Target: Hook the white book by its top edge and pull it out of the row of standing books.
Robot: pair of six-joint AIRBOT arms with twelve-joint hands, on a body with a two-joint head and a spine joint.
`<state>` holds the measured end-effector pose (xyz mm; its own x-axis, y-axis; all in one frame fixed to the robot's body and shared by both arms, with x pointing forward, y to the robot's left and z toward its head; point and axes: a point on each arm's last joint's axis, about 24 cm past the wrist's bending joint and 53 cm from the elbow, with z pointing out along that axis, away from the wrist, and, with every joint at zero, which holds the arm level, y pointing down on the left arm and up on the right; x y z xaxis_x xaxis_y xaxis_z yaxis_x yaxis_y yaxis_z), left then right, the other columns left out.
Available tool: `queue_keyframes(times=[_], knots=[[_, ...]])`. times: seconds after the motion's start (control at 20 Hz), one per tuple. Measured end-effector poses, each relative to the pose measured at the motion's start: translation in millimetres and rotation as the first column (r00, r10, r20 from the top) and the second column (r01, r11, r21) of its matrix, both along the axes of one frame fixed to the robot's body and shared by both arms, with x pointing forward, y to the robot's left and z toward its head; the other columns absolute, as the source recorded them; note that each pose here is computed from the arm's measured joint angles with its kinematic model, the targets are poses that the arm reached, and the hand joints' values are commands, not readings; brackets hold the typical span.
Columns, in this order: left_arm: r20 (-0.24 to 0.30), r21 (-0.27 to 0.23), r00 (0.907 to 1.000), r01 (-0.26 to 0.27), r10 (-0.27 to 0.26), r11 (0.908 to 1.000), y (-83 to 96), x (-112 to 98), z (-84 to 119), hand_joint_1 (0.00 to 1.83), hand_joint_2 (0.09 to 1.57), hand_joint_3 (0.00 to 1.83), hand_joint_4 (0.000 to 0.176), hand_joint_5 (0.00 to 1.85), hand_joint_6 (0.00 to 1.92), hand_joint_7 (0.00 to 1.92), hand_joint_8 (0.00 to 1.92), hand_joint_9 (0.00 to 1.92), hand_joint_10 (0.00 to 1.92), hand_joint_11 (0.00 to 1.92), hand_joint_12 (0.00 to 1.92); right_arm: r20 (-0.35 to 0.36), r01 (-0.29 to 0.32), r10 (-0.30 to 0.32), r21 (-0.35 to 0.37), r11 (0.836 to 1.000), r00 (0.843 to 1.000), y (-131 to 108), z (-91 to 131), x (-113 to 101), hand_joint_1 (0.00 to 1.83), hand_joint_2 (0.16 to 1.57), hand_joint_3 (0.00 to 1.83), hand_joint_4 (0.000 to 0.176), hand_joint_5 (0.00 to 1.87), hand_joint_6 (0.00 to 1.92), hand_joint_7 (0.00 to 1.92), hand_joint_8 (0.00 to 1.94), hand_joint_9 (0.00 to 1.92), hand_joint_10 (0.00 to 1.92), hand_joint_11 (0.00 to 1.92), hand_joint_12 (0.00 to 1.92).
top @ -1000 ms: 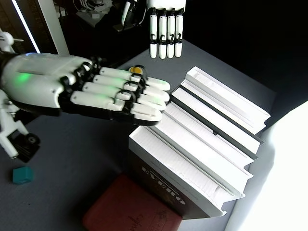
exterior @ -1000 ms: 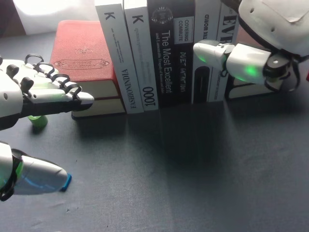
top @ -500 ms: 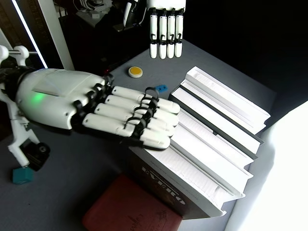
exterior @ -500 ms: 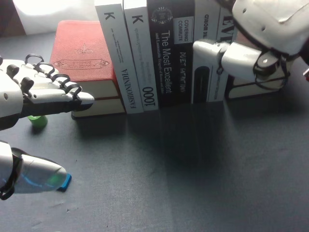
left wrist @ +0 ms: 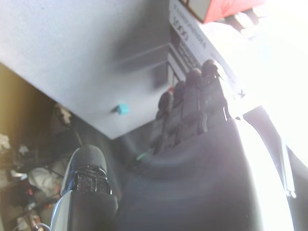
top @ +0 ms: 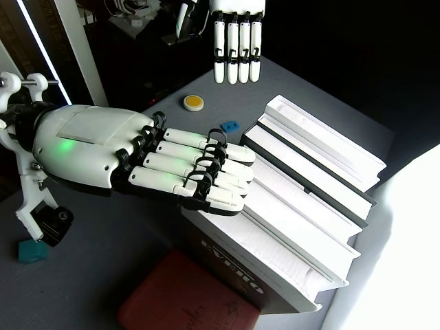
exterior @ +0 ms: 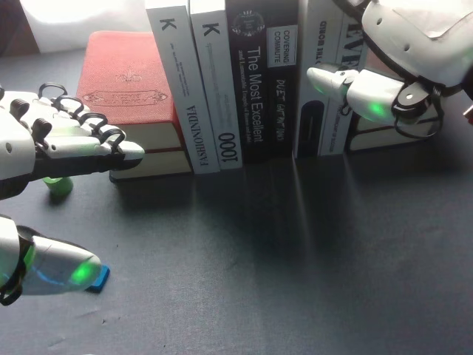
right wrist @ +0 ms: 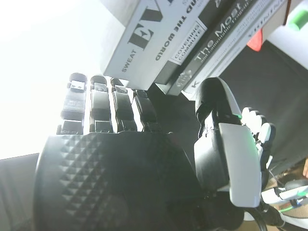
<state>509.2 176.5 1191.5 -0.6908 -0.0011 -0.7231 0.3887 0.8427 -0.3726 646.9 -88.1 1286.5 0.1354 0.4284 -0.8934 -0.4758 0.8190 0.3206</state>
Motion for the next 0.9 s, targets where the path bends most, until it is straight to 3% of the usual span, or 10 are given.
queue_keyframes(times=[0.3, 0.7, 0.9], knots=[[0.0, 0.0, 1.0, 0.0, 0.0, 1.0, 0.0, 0, 0, 0.0, 1.23, 0.01, 0.0, 0.02, 0.0, 0.0, 0.0, 0.0, 0.0, 0.0, 0.0, -0.018, -0.002, 0.001, -0.019, 1.0, 1.0, -1, -1, -13, 0.17, 1.29, 0.0, 0.0, 0.05, 0.01, 0.02, 0.0, 0.0, 0.0, 0.0, 0.0], [0.0, 0.0, 1.0, 0.0, 0.0, 1.0, 0.0, 0, 0, 0.0, 1.24, 0.01, 0.0, 0.02, 0.0, 0.0, 0.0, 0.0, 0.0, 0.0, 0.0, -0.028, -0.019, 0.016, -0.104, 0.994, 0.999, 4, -5, -46, 0.16, 1.29, 0.0, 0.0, 0.06, 0.0, 0.02, 0.0, 0.0, 0.0, 0.0, 0.0], [0.0, 0.0, 1.0, 0.0, 0.0, 1.0, 0.0, 0, 0, 0.0, 1.23, 0.0, 0.0, 0.02, 0.01, 0.0, 0.0, 0.0, 0.0, 0.0, 0.0, -0.072, -0.028, 0.019, -0.121, 0.992, 0.997, 3, -8, -63, 0.18, 1.28, 0.0, 0.0, 0.04, 0.0, 0.01, 0.0, 0.0, 0.0, 0.0, 0.0]])
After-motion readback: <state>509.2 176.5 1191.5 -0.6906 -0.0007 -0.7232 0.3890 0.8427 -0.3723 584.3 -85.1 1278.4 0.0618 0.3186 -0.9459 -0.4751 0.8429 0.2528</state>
